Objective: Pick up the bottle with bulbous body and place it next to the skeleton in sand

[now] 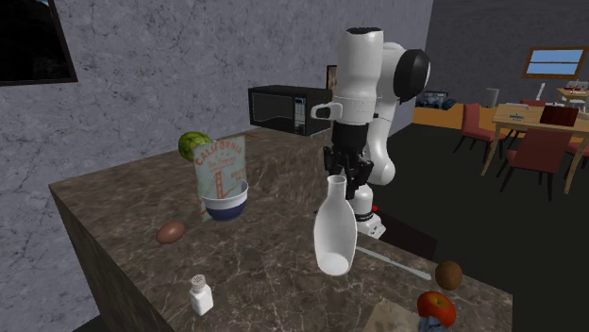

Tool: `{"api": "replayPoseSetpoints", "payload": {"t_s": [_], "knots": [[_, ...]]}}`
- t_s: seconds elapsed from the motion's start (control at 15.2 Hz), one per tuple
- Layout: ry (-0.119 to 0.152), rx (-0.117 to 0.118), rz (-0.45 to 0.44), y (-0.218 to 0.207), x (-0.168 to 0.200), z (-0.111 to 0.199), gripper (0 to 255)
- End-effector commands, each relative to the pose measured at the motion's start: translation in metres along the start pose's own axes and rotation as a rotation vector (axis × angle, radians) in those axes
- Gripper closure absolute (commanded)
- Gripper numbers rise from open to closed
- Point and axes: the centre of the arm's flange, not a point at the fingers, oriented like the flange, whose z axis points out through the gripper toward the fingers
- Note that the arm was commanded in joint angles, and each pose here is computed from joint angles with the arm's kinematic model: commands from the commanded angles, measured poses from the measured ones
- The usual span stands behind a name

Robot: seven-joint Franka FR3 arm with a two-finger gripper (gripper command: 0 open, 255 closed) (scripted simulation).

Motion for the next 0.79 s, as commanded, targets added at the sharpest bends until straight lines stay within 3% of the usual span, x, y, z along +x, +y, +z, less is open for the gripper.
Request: {"api": "replayPoseSetpoints", "payload": {"t_s": [0.0, 0.73], "knots": [[0.001, 0.001, 0.000, 0.000, 0.000, 0.011, 255], [0.001, 0.001, 0.000, 0.000, -0.004, 0.058, 255]]}}
